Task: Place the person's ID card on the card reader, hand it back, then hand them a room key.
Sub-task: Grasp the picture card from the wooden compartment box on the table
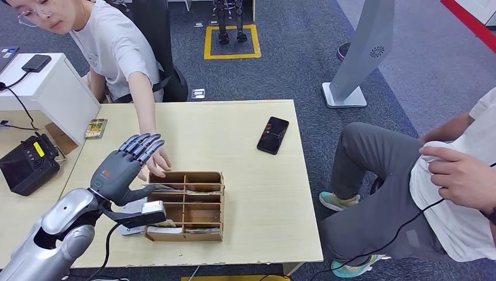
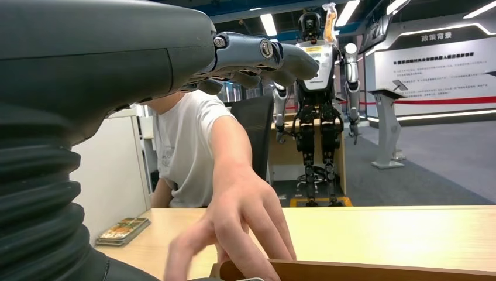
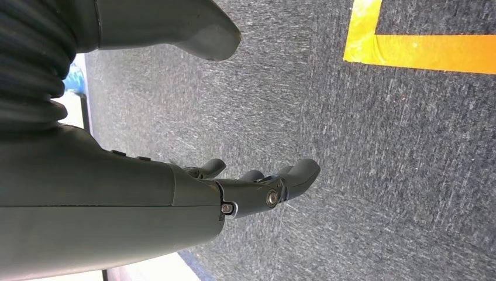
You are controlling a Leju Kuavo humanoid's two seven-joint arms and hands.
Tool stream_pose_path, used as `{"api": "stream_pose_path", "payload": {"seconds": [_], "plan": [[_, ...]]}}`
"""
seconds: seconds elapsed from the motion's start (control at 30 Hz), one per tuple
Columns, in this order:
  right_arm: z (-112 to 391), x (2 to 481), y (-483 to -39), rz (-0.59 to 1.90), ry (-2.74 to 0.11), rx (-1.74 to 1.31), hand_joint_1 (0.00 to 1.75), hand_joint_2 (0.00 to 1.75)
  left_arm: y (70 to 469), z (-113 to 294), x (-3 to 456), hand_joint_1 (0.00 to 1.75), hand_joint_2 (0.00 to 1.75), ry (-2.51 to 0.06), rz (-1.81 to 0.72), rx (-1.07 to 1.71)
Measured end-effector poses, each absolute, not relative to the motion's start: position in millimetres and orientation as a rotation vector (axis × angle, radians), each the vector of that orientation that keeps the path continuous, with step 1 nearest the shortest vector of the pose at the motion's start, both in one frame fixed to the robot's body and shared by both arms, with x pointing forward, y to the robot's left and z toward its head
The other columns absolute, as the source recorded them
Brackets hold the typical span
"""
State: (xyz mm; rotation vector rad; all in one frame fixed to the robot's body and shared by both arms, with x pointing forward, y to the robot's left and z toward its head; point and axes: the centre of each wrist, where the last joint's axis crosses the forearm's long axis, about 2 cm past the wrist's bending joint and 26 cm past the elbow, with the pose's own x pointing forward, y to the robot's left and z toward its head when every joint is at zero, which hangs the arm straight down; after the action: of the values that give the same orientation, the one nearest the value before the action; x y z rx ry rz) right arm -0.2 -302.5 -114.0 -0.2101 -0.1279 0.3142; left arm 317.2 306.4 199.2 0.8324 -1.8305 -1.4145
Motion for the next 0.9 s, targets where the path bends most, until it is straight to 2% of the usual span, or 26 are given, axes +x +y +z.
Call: {"api": "stream_pose_path", "payload": {"seconds": [0.37, 0.9], "plan": [[-114, 0, -303, 0.314, -0.128, -0.211, 0.00, 1.75, 307, 199, 317, 0.00, 1.75, -1.823, -1.429, 0.822], [-114, 0, -303, 0.314, -0.129, -0.211, 0.00, 1.75, 323, 197, 316, 0.00, 1.75, -1.767, -1.500, 0.657]]}}
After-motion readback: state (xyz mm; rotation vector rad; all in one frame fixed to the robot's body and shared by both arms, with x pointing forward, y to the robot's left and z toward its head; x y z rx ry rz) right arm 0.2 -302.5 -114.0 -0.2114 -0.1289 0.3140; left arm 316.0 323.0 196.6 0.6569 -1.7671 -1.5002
